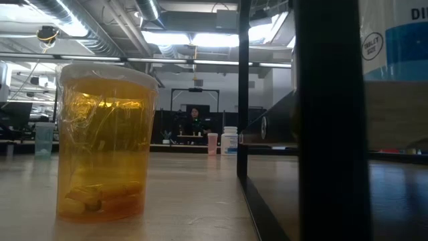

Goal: Pick and place medicine bottles onto shelf by color
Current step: Put the top right pink pill bottle on the shelf

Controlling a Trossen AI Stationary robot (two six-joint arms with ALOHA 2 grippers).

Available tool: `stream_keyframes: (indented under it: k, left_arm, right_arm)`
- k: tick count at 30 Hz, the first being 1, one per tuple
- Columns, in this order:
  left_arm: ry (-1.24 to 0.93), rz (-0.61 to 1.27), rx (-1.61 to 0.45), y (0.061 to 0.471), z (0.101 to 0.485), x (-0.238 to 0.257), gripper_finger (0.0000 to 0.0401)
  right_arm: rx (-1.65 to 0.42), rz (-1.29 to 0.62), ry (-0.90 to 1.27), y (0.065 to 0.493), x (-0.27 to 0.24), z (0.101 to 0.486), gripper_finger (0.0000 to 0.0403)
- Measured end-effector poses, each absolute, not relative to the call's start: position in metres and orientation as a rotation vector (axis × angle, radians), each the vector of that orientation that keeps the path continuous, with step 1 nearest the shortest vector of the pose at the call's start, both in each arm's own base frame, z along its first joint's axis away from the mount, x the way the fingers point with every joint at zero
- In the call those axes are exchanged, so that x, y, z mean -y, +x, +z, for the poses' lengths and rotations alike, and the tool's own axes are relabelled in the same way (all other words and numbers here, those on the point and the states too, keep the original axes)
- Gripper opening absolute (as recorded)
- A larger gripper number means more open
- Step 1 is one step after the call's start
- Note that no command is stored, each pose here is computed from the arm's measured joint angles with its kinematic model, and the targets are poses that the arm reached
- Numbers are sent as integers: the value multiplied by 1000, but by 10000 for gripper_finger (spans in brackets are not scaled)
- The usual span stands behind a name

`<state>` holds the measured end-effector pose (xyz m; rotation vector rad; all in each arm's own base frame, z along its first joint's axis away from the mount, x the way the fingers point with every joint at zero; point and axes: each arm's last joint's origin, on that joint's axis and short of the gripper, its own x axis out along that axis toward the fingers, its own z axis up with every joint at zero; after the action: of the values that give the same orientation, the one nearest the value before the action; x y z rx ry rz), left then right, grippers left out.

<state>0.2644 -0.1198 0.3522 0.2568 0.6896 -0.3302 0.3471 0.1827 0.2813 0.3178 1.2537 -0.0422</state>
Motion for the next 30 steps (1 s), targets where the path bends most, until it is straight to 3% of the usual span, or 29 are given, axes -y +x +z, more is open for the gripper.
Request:
stream_keyframes:
  k: [12,30]
  left_arm:
    - [257,-330,-690,264,352,120,292]
    - [257,-330,-690,265,352,120,292]
  right_arm:
    - [-1244,-64,298,347,-182,281,303]
    - [-1310,-64,334,354,-187,263,306]
